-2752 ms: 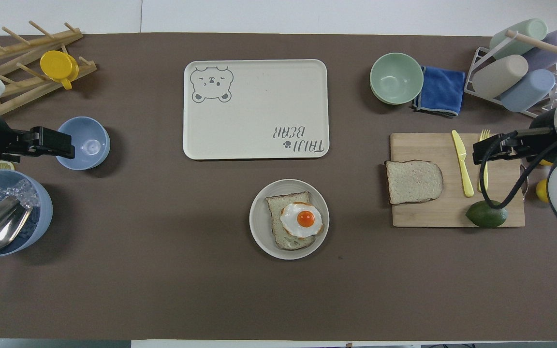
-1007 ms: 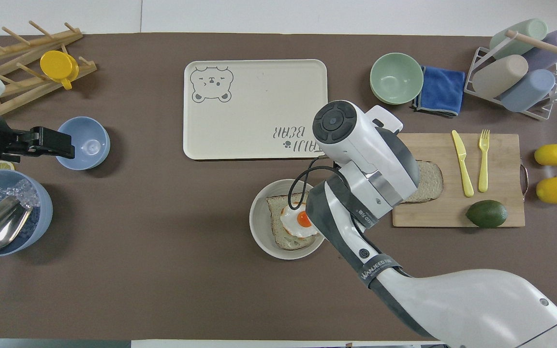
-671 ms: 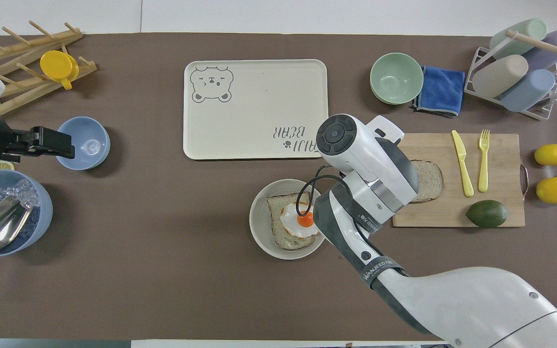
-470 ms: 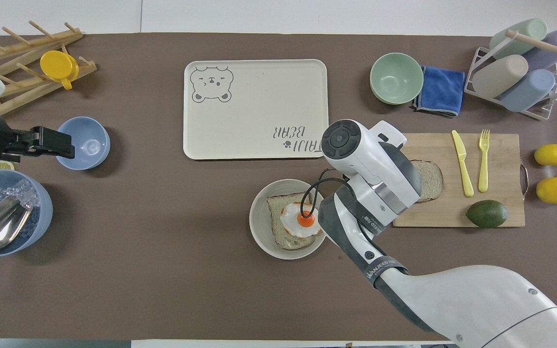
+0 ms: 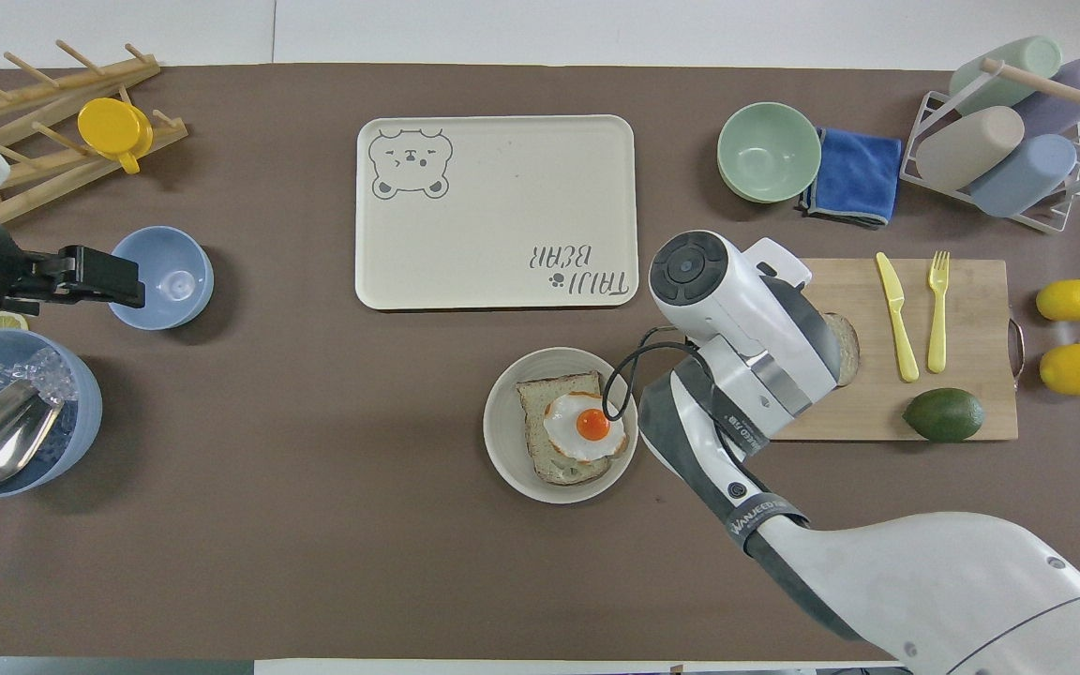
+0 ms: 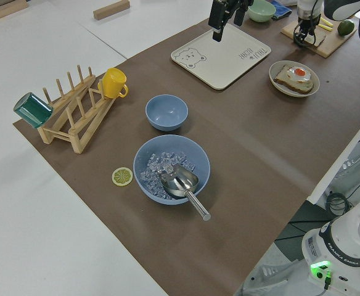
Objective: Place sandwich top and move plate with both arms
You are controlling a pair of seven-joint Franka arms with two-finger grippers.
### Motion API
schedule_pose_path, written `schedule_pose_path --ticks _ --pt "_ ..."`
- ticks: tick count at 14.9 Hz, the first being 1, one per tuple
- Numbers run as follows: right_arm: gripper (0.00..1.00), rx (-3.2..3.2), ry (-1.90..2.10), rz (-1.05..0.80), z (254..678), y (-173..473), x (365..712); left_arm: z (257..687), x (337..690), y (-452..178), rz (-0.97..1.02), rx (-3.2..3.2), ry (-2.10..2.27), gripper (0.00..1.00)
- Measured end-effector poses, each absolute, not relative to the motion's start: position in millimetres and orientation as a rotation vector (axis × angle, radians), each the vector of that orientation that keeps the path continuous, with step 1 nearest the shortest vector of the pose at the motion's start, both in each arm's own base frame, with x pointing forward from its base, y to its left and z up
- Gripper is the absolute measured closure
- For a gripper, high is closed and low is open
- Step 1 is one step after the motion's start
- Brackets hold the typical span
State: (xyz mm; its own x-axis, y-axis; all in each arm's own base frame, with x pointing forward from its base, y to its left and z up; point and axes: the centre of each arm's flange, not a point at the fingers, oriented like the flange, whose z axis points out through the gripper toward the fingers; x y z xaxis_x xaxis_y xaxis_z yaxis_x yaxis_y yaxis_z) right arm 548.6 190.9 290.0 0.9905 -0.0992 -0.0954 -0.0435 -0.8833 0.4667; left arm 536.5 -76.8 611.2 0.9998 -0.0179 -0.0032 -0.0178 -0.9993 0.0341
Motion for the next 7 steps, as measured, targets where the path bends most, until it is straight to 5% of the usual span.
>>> schedule_pose_path --ticks 6,7 --pt "0.30 2.646 -0.087 -0.164 280.9 183.7 541.3 611.2 536.5 -76.8 -0.006 3.107 -0.028 0.00" --pt "0.37 2.643 -0.084 -0.159 281.9 183.0 541.3 611.2 536.5 -76.8 -0.006 3.107 -0.028 0.00"
